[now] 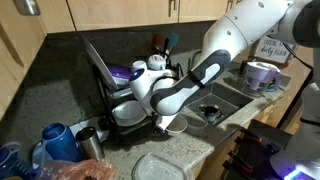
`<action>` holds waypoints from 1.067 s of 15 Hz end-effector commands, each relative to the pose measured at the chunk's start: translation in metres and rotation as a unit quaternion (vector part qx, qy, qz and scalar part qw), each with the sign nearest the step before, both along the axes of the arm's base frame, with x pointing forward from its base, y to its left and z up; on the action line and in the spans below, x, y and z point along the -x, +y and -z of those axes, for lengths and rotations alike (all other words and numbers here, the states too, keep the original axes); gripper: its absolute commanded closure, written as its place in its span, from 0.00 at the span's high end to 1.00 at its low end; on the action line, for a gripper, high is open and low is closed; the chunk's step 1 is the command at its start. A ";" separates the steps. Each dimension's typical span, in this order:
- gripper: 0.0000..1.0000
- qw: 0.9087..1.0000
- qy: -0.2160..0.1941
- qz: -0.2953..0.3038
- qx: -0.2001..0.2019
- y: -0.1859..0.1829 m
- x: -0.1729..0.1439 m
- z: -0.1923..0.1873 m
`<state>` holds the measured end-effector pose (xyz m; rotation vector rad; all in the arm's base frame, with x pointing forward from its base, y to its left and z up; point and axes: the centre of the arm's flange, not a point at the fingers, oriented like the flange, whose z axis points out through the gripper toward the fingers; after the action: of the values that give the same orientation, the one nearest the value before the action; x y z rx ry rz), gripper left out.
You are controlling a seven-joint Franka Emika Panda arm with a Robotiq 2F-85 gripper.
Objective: Pour the contents of the white bowl into the clear bowl
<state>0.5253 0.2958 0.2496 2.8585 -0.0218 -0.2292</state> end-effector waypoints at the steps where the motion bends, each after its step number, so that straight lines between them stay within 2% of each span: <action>1: 0.02 0.999 -0.002 0.018 -0.039 -0.018 0.017 -0.025; 10: 0.02 0.991 -0.009 0.053 -0.122 -0.054 0.033 -0.049; 16: 0.02 0.977 -0.031 0.076 -0.195 -0.082 0.049 -0.057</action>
<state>0.4996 0.2342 0.2899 3.1778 -0.2120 -0.2398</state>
